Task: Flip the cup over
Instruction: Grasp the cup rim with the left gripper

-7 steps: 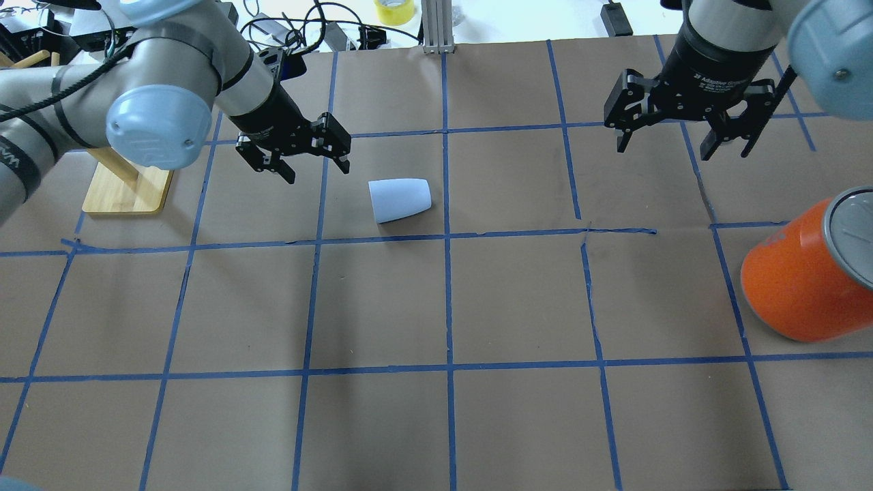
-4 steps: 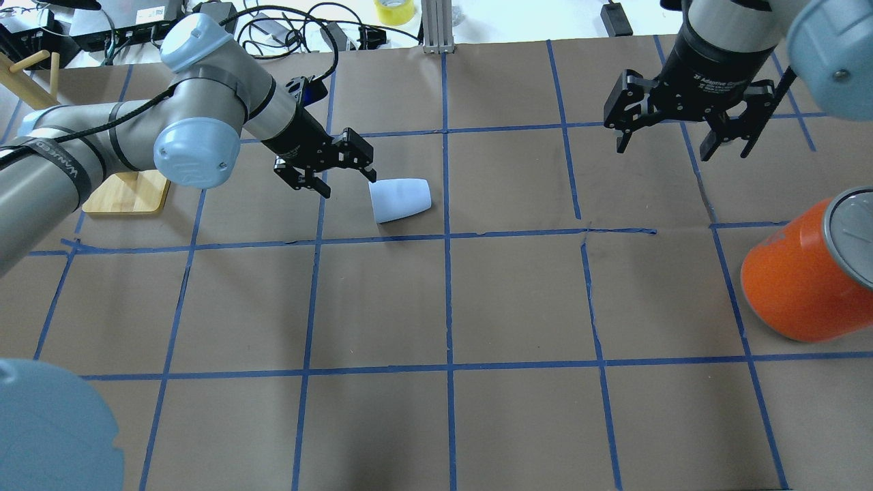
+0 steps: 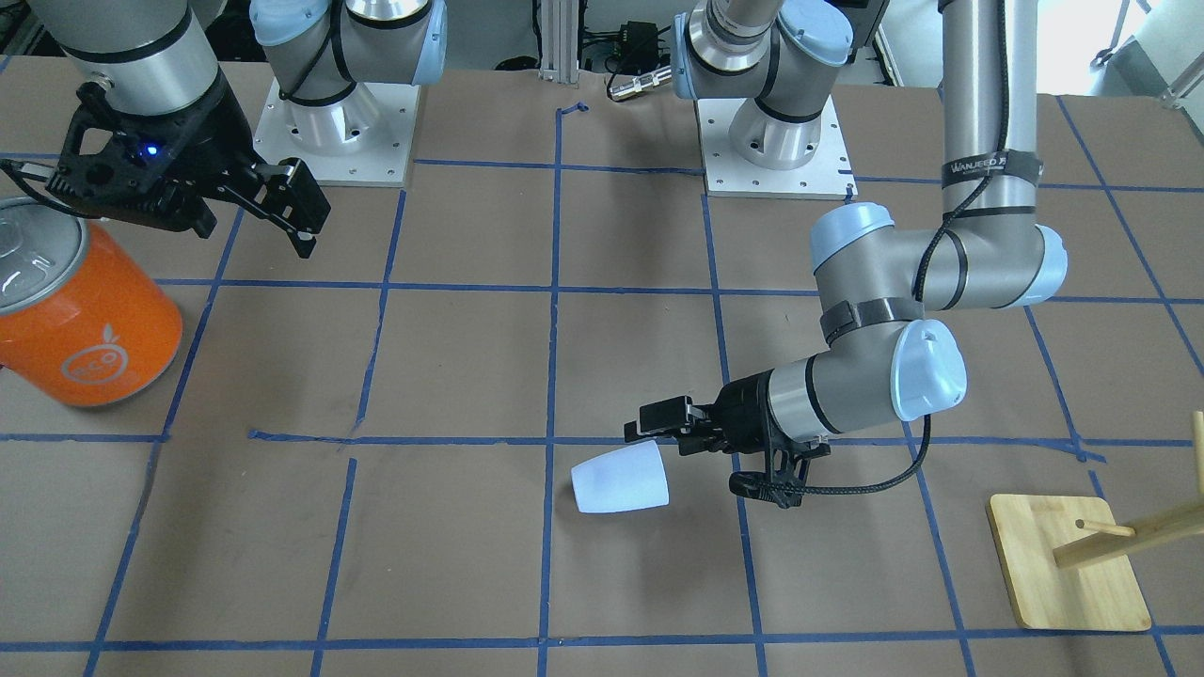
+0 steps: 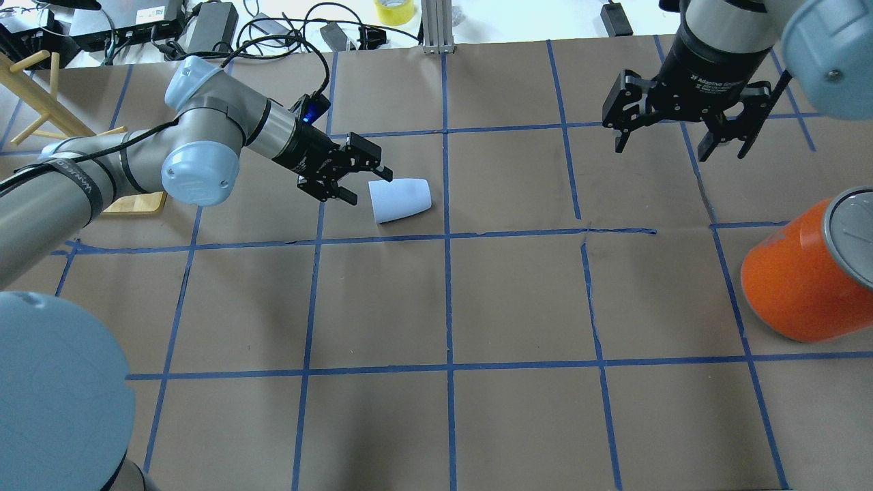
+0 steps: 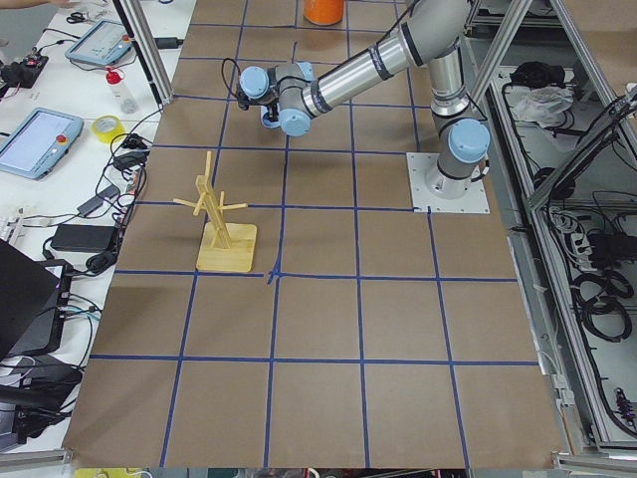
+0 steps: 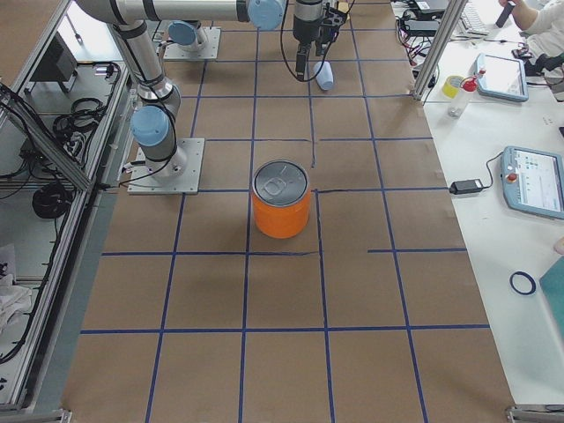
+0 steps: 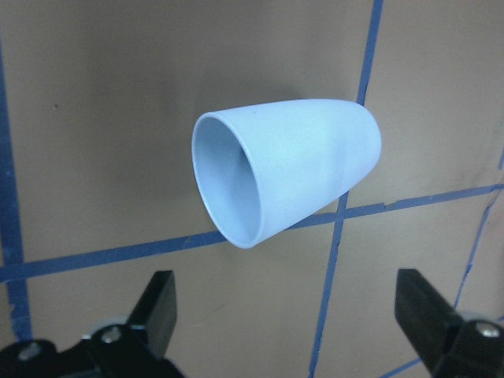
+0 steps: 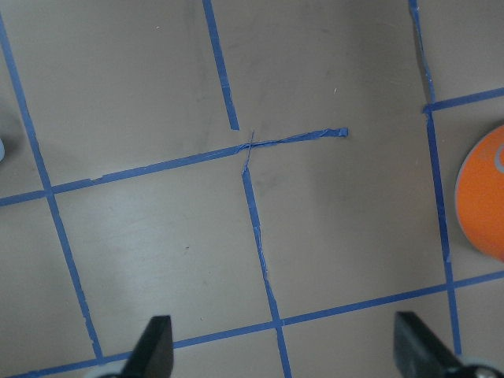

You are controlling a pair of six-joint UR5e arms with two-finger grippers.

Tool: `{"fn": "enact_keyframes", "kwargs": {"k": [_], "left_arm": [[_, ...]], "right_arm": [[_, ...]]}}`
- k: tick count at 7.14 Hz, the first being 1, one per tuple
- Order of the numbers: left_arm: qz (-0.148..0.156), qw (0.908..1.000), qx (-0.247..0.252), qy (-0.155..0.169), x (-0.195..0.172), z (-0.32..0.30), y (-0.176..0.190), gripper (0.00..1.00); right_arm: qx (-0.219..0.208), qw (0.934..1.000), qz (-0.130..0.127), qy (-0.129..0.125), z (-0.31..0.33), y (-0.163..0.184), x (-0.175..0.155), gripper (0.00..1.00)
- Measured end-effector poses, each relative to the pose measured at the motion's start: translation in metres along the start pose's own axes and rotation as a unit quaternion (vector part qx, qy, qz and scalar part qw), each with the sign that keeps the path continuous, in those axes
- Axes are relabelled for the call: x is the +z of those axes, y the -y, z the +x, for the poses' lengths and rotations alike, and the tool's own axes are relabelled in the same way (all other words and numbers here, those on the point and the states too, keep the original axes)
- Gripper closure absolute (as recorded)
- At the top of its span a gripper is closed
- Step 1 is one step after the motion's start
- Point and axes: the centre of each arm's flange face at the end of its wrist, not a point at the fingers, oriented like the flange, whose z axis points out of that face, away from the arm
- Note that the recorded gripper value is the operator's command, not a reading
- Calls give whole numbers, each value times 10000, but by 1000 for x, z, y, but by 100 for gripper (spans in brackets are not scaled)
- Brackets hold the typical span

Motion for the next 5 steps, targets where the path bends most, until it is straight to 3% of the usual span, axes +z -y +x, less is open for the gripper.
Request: {"fn": "enact_keyframes", "kwargs": {"k": [1,2,3,4,5], "left_arm": [[-33,9997,123,-205,7,-9,4,14],[-58,9993,150,-339,13,-15,7,43],[-75,9989,129,-455,18,-19,10,61],[-59,9973,77,-726,21,-17,11,89],[-28,9941,9,-1083,23,-13,13,100]], "right_arm": [[6,10000,-40,-11,-1,3,6,0],[9,10000,-59,-16,-1,5,9,0],[9,10000,-81,-21,-1,5,10,0],[6,9999,-112,-30,-1,5,12,0],[5,9999,-134,-36,-1,5,13,0]]}}
